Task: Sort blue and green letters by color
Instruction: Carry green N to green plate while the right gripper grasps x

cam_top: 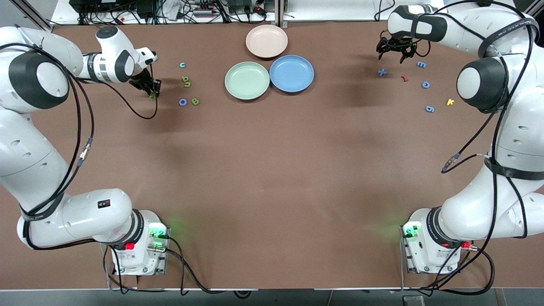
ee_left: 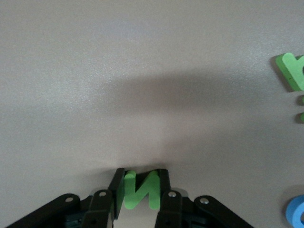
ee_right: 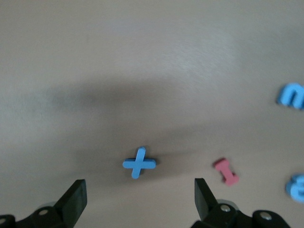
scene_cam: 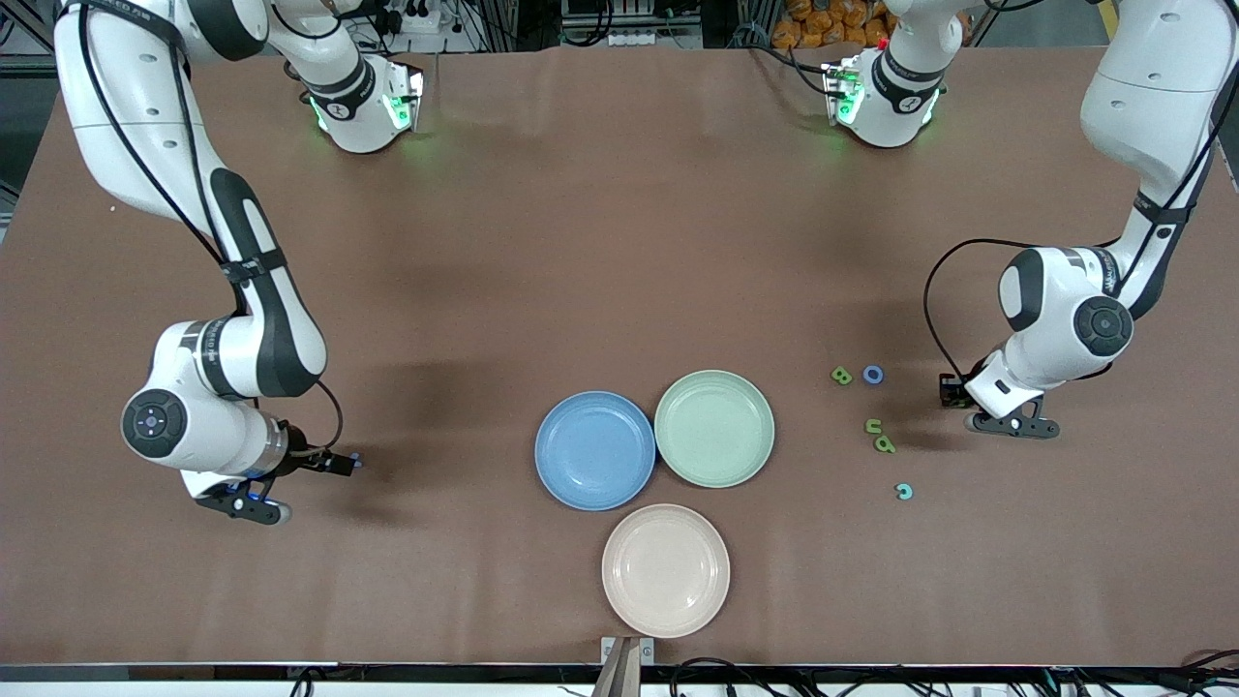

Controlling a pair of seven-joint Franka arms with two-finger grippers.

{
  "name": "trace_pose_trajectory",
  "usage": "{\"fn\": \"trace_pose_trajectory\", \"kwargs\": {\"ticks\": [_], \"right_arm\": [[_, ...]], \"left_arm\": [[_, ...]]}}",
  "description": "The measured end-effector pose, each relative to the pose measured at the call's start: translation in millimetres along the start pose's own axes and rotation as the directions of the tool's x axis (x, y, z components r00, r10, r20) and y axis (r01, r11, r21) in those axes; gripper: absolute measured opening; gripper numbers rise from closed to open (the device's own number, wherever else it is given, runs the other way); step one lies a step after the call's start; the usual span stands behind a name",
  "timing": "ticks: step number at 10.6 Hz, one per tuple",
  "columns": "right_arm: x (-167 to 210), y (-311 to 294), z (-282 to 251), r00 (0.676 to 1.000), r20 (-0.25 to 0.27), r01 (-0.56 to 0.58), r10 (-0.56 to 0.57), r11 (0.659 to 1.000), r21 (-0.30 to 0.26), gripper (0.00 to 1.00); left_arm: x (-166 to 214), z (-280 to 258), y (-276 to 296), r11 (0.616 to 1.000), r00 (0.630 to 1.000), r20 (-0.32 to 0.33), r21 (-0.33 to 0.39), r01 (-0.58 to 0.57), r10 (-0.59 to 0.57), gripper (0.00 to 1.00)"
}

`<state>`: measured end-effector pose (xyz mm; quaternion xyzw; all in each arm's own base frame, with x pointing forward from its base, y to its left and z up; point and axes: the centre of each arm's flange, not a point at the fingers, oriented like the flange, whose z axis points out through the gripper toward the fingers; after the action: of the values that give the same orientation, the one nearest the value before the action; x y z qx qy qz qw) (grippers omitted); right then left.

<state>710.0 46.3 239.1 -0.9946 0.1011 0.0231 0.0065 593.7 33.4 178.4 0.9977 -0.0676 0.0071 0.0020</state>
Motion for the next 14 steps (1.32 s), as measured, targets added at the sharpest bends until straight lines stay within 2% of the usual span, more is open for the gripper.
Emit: {"fn": "trace_pose_trajectory", "kwargs": {"ticks": [1, 2, 3, 4, 5, 6, 8, 12, 14], "right_arm": [[2, 0, 5, 0.995, -0.011, 0.098, -0.098, 0.995, 0.002, 1.00], [2, 0, 9, 0.977, -0.015, 0.214, -0.214, 0.977, 0.000, 1.00], [3, 2, 11, 0.943, -0.014, 0.333, -0.333, 0.943, -0.003, 1.00], [4, 5, 12, 0.890, -0.013, 0.455, -0.455, 0.890, -0.005, 1.00], [6, 8, 15, 0.836, -0.021, 0.549, -0.549, 0.836, -0.009, 1.00], [7, 11, 21, 0.804, -0.024, 0.594, -0.594, 0.804, -0.012, 1.00], [6, 11, 35, 0.791, -0.013, 0.612, -0.612, 0.791, -0.007, 1.00], [0, -4, 46, 0.830, 0.000, 0.558, -0.558, 0.830, 0.000, 1.00], [-1, -4, 50, 0.840, 0.005, 0.543, -0.543, 0.840, 0.001, 1.00]], "left_arm": [[1, 0, 1, 1.000, 1.000, -0.001, 0.001, -0.004, 0.004, 0.33], [2, -1, 2, 1.000, 1.000, -0.006, 0.003, -0.011, 0.011, 0.33], [6, -4, 4, 1.000, 1.000, -0.016, 0.005, -0.018, 0.018, 0.33], [13, -11, 8, 1.000, 0.999, -0.034, 0.006, -0.026, 0.026, 0.33], [22, -20, 17, 0.999, 0.997, -0.055, 0.006, -0.044, 0.044, 0.33], [30, -30, 30, 0.998, 0.995, -0.076, 0.008, -0.067, 0.067, 0.33], [47, -47, 72, 0.992, 0.985, -0.115, 0.012, -0.127, 0.127, 0.33], [70, -81, 219, 0.996, 0.988, -0.129, -0.014, -0.091, 0.089, 0.33], [73, -89, 269, 0.995, 0.986, -0.144, -0.028, -0.094, 0.089, 0.33]]}}
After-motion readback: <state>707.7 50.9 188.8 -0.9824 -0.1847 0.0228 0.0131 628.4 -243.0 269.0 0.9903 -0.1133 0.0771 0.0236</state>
